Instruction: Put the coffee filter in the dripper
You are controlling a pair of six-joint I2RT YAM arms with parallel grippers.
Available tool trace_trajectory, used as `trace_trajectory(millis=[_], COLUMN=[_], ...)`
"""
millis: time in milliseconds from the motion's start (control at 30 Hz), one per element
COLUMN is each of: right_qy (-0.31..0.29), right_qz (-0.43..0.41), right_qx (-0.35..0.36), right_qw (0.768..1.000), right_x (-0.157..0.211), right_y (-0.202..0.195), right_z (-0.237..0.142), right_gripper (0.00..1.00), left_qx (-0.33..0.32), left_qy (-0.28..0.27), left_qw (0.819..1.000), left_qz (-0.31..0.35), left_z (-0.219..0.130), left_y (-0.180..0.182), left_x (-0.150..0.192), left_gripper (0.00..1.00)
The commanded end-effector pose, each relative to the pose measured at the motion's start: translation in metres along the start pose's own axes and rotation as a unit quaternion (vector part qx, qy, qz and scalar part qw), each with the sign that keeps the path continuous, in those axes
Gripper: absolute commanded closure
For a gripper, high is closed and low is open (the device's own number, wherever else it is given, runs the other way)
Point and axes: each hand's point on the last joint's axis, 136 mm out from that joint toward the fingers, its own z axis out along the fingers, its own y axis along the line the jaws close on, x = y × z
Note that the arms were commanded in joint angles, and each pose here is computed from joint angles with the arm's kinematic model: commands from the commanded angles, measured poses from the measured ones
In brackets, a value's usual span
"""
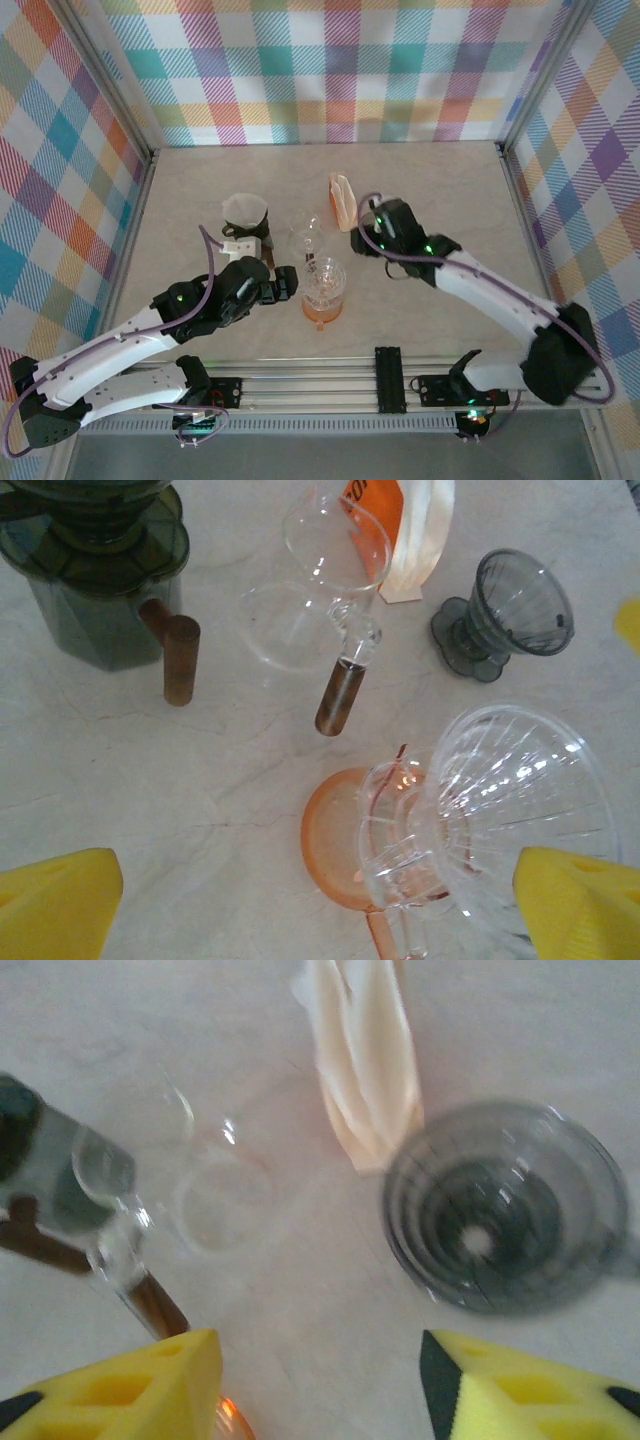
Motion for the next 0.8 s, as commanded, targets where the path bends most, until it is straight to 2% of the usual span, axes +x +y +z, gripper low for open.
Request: trace_trajectory(millis=[0, 267, 567, 767], right_qy=[0.018, 0.043, 0.079, 0.09], right_qz=[-0.055, -0.082, -0.093, -0.097], right_qx=[-0.025, 0.019, 0.061, 0.085], right_qw=[0.998, 0.996, 0.991, 0.988], right_x=[-0.021, -0.066, -0.077, -0.076], right_y=[0.017, 0.02, 0.011, 0.003], right_z=[0.025, 0.088, 0.139, 0.157], right_gripper=[0.48, 0.59, 0.67, 0.67], left_qx=[0.0, -0.003, -0.021, -0.027], left_qy=[0.003, 0.001, -0.008, -0.012], left_qw=[1.0, 1.0, 1.0, 0.999], left_qz=[0.01, 0.006, 0.017, 0.022], left_z=[0.0, 0.001, -0.001, -0.001], left_y=[0.005, 0.018, 0.029, 0.033], left_x=[0.008, 0.017, 0.017, 0.017], left_gripper=[0.0, 0.0, 0.0, 0.0])
